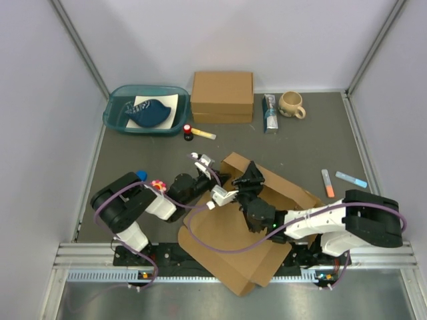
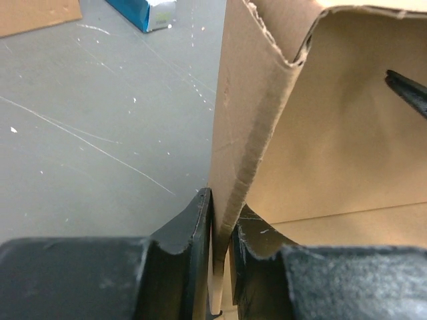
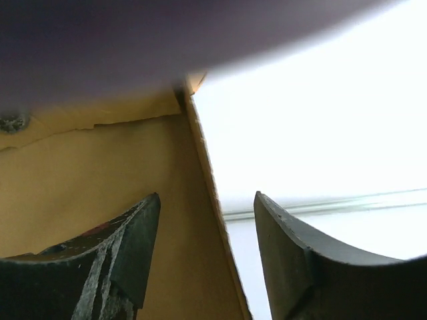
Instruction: Fold the paper box
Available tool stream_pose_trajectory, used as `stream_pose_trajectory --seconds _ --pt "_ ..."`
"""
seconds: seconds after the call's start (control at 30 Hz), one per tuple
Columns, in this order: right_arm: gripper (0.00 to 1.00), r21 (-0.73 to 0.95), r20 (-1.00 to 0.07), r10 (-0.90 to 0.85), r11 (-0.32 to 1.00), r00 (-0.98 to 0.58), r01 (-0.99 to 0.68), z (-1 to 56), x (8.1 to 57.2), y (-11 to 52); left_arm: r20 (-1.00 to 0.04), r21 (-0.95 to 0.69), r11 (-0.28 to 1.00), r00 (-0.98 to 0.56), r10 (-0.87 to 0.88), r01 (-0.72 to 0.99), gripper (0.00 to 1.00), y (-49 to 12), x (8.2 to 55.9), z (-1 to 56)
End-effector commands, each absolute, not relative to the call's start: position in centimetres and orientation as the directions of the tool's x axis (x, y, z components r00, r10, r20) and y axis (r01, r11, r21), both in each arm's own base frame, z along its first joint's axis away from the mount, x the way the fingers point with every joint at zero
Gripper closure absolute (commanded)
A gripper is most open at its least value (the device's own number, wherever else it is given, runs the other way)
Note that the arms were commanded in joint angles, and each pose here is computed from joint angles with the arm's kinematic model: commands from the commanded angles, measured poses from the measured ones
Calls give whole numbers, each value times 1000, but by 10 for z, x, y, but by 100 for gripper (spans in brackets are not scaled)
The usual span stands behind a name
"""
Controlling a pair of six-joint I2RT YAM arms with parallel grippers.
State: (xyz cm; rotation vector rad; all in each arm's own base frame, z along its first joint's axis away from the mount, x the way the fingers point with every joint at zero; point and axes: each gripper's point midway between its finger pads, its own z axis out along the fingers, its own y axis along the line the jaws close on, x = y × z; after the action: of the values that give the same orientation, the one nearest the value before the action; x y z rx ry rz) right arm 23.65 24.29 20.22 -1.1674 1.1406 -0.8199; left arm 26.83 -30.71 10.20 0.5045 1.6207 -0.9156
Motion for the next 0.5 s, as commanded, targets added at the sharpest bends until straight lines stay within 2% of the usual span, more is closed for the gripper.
stream_pose_trajectory --seconds 0.0,0.03,0.07,0.1,0.13,0.17,0.23,0.3,0.33,0.37,0.4,0.47 --pt "36 -880 -466 -840 471 278 -51 244 225 242 -956 -249 582 -99 -277 774 100 -308 273 162" --pt "35 -874 -479 -832 482 279 -62 245 224 241 -958 -244 587 -96 -272 772 100 -308 274 163" --pt "33 -840 -536 -798 537 278 -78 250 222 238 -958 -243 593 -95 -269 768 100 -307 274 164" --pt "31 -832 -549 -786 547 283 -95 250 221 238 -959 -242 602 -91 -270 761 100 -306 276 165" --pt "30 -854 -518 -810 506 275 -120 243 220 238 -958 -244 607 -91 -272 756 100 -305 277 165" --pt "29 -820 -571 -776 554 268 -142 245 219 235 -959 -245 613 -93 -269 751 100 -305 278 165" --pt "27 -820 -572 -779 545 258 -174 242 216 232 -958 -247 630 -89 -271 736 100 -303 281 167" --pt "26 -761 -649 -718 608 253 -226 245 211 230 -961 -243 648 -90 -261 721 100 -301 284 168" --pt "25 -777 -627 -739 572 247 -263 240 208 230 -964 -237 665 -88 -250 708 100 -299 287 166" --pt "25 -721 -689 -689 620 227 -309 239 204 231 -964 -235 689 -77 -253 685 100 -296 292 170" --pt "20 -682 -728 -643 639 238 -357 246 199 234 -968 -232 702 -89 -234 674 100 -294 293 165" --pt "19 -610 -783 -587 661 205 -437 246 191 236 -970 -222 727 -75 -229 650 100 -290 298 168"
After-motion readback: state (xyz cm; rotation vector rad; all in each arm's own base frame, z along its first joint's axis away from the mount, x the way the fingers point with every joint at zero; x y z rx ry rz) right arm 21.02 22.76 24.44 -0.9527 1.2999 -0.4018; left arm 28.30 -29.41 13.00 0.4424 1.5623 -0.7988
